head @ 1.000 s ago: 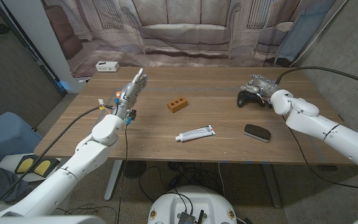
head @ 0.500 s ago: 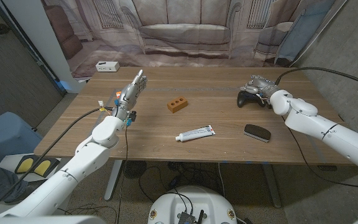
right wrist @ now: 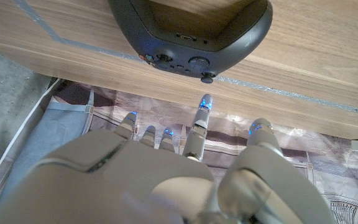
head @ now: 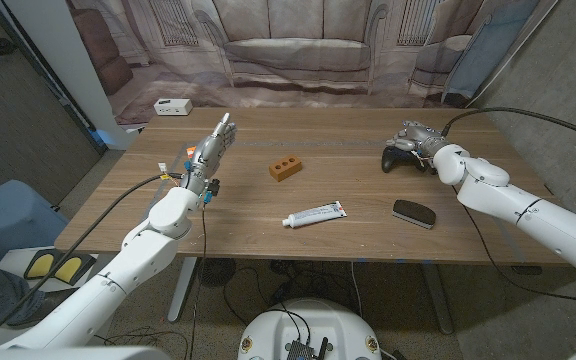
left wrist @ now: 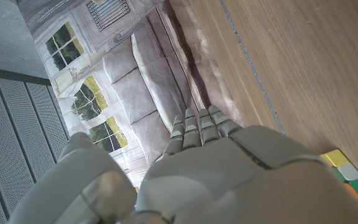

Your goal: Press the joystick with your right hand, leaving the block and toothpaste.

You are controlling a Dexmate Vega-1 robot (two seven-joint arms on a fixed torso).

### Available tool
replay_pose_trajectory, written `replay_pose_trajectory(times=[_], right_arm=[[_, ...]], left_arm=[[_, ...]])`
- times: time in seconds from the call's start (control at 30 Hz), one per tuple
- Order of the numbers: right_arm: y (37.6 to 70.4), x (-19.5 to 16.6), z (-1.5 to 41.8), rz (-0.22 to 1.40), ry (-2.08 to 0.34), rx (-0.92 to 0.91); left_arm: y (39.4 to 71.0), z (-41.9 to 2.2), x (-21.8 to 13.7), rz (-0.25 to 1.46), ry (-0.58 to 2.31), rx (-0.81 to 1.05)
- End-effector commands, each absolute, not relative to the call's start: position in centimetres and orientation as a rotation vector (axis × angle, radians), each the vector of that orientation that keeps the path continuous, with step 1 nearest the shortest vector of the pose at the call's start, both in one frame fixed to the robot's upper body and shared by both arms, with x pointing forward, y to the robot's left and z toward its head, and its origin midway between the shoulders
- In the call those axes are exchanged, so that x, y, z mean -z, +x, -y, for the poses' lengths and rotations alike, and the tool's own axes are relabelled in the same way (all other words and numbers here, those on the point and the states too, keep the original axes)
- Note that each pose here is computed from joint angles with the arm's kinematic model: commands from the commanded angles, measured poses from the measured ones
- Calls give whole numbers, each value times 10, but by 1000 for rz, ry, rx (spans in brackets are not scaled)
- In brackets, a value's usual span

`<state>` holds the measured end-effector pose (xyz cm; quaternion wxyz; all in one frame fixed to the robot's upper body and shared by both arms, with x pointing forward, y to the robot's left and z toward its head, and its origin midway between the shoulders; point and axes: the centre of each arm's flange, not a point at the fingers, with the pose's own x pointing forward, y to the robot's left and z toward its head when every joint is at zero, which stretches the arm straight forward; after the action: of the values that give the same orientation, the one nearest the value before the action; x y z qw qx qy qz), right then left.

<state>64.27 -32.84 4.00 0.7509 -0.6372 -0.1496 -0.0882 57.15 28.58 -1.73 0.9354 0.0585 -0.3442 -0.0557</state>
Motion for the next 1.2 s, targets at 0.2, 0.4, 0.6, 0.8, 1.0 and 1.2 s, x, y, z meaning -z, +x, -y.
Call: replay_pose_trajectory(times=[0.2,0.4,0.6,0.8,1.0,1.2], right_arm=[[645,-37,327,317,-1397,190],[646,-37,328,313,-1399,189],[647,-35,329,307,-1400,188],[648,-34,329,303,-1404,185],[648,-32,329,297,-1406,183],[648,-31,331,289,-1406,183]], left_arm=[[570,-286,18,701,118,111],[569,-286,19,700,118,111],[567,-288,20,697,119,106],[566,-287,19,697,122,105],[566,-286,20,695,122,107],[566,-285,20,695,121,110]])
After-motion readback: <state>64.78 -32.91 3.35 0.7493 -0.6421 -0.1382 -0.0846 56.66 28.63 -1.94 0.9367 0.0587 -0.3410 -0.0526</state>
